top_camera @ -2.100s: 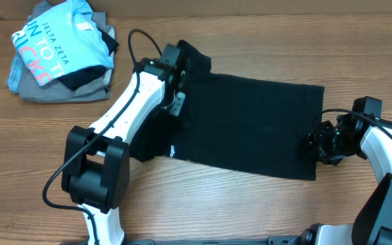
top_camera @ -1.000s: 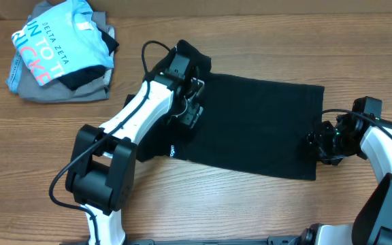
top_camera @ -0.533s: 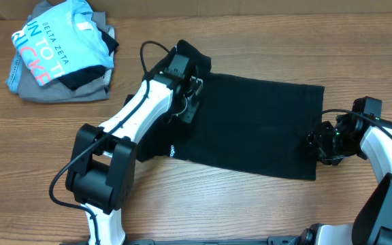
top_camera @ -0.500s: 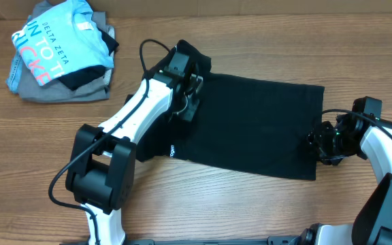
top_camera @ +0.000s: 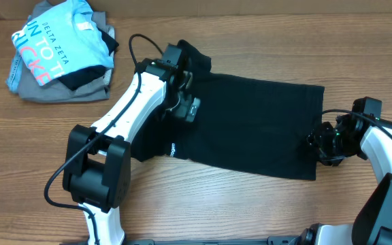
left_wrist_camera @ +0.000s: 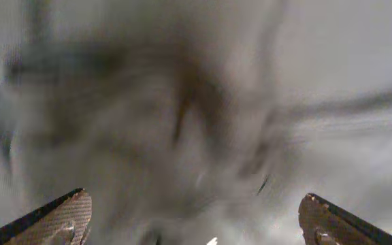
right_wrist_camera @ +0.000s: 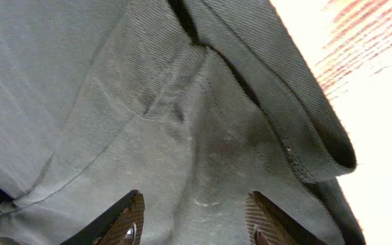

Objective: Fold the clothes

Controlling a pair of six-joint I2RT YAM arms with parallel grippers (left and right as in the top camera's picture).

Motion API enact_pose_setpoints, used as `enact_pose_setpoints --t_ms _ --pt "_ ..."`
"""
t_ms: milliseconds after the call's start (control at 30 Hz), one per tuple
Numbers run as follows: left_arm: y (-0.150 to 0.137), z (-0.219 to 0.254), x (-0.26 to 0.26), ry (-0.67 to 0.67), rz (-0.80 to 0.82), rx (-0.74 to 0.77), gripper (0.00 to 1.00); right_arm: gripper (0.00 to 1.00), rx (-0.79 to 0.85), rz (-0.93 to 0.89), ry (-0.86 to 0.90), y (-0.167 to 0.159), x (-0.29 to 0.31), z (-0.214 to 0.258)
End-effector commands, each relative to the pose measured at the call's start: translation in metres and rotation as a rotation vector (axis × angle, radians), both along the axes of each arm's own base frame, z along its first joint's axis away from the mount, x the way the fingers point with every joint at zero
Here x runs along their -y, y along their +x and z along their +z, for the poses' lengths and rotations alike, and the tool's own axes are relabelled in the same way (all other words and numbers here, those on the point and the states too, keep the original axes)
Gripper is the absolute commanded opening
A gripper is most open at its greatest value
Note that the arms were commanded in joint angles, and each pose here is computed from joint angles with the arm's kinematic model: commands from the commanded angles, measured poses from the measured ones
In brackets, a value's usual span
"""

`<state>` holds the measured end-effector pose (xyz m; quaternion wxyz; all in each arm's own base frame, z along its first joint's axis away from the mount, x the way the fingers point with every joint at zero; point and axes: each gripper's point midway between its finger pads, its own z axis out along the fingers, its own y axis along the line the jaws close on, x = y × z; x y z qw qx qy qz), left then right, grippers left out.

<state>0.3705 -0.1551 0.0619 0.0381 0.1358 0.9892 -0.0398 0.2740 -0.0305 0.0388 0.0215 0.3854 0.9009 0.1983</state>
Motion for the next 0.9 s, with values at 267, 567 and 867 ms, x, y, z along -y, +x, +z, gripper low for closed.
enact_pose_setpoints --t_ms 267,567,867 --pt "-0.060 0.003 -0.106 0.149 0.223 -0.347 0.83 0.57 -0.040 -0.206 0.049 -0.025 0.052 0.005" --pt "-0.078 -0.029 -0.097 0.008 0.243 -0.411 0.70 0.58 -0.053 -0.215 0.056 -0.032 0.056 0.005" --pt "-0.078 -0.048 -0.102 0.019 0.260 -0.383 0.04 0.58 -0.078 -0.216 0.013 -0.037 0.062 0.001"
